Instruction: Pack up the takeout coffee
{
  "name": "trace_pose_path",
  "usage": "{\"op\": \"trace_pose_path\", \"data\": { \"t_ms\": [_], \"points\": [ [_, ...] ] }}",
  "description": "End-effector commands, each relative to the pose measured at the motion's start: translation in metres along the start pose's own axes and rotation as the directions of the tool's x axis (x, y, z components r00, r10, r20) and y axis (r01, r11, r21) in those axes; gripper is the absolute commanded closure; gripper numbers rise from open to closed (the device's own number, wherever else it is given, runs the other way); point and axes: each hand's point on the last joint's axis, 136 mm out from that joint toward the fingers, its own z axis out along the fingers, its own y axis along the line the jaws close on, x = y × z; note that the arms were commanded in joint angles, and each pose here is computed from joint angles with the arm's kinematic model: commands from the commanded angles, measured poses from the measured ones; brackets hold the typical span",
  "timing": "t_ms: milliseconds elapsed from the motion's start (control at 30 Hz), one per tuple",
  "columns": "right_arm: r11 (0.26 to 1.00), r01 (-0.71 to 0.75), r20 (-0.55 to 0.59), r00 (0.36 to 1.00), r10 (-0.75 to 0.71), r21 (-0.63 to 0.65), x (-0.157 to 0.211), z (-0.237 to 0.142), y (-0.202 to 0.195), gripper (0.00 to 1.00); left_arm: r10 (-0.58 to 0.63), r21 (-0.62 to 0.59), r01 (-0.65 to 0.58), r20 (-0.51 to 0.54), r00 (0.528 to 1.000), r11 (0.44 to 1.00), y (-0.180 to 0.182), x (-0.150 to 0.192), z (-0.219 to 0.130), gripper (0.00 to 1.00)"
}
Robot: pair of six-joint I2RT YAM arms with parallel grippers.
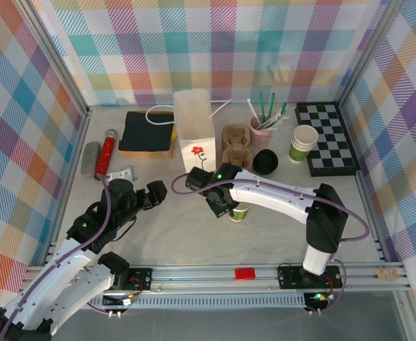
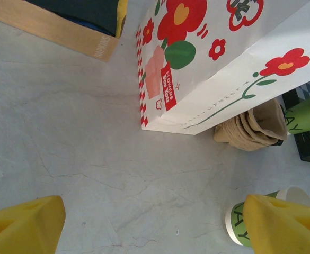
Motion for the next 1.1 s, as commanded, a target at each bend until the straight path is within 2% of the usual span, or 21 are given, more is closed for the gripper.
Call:
{"op": "trace_pose_path", "data": {
  "t_ms": [0, 333, 633, 867, 1067],
  "points": [
    [1.0, -0.009, -0.008, 1.0, 0.01, 0.024, 0.002, 0.005, 0.001, 0.94, 0.002, -0.007, -0.002, 0.001, 1.0, 1.0, 0.002, 0.002, -0.003, 0.13],
    [1.0, -0.008, -0.008, 1.0, 0.008, 0.022, 0.002, 0.005, 0.002, 0.88, 0.002, -0.005, -0.002, 0.011, 1.0, 1.0, 0.002, 0.0, -0.004, 0.13],
    [1.0, -0.004, -0.004, 1.0, 0.004, 0.024, 0.002, 0.001, 0.0, 0.78, 0.0, -0.004, 0.0, 0.014, 1.0, 1.0, 0.001, -0.001, -0.006, 0.13],
    [1.0, -0.004, 0.018, 1.0, 0.004, 0.003, -0.002, -0.013, 0.0, 0.64, -0.002, 0.004, 0.002, 0.022, 1.0, 1.0, -0.002, -0.005, -0.009, 0.12],
    [0.999, -0.012, 0.061, 0.998, 0.015, -0.049, -0.009, -0.039, 0.0, 0.61, 0.003, 0.01, -0.004, 0.026, 1.0, 1.0, -0.006, -0.009, -0.01, 0.12]
  ]
}}
